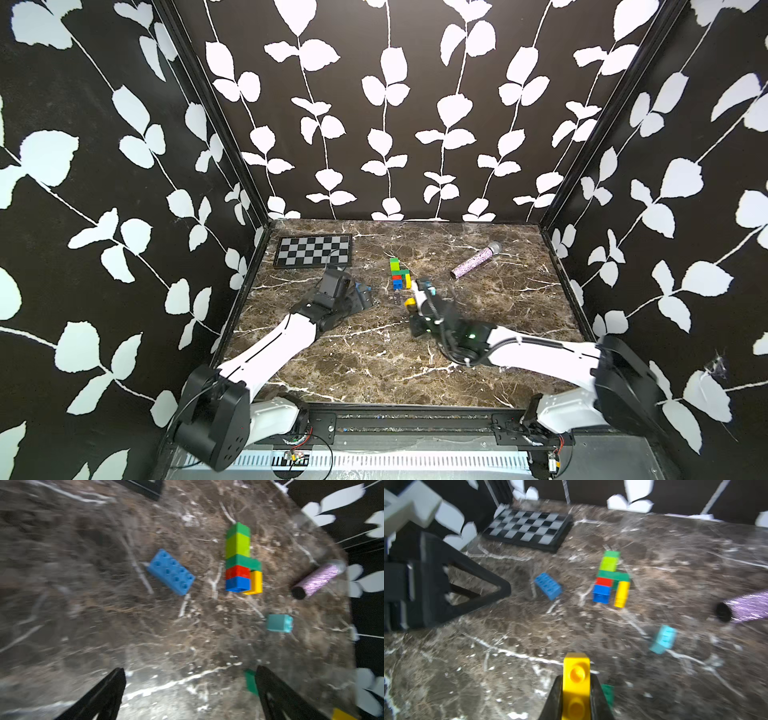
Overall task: Assemble the letter h with lego
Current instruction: Adjust the lego brick at the center of the board.
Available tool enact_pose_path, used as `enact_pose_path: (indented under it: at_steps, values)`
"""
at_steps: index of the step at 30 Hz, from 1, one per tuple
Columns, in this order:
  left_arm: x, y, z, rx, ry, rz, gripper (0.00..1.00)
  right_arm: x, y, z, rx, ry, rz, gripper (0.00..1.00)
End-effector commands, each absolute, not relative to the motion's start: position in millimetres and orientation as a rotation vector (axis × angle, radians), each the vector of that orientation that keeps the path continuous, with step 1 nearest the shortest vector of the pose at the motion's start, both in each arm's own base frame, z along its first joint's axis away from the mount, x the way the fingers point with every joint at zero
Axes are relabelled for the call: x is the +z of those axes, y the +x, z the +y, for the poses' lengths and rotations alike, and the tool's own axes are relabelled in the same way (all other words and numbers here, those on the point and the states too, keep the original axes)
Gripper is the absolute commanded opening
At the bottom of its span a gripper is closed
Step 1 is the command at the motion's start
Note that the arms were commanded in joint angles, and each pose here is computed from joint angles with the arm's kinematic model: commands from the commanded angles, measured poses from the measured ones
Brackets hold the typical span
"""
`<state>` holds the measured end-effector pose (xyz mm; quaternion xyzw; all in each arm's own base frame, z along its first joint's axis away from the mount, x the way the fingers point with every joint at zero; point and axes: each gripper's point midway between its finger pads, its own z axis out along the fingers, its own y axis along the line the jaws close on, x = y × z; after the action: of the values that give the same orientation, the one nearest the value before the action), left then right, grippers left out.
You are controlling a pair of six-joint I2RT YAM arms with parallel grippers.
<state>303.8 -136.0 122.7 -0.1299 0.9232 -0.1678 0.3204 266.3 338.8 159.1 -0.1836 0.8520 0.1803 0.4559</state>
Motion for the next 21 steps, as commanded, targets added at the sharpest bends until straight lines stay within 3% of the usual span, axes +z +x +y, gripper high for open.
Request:
enact_pose_path:
  at_steps: [1,9,21]
  values:
    - [110.9,293.2,-81.4,-0.101,-0.359,2.404,0.99,138.4,266.3,343.8,0.301,-0.374,2.145,0.0]
    - [98.3,288.9,-75.8,-0.068,-0.387,2.438,0.99,96.0,263.0,386.9,0.264,-0.412,2.227,0.0]
    - [82.1,285.1,-83.7,-0.132,-0.421,2.498,0.99,56.4,255.2,387.2,0.239,-0.358,2.329,0.0]
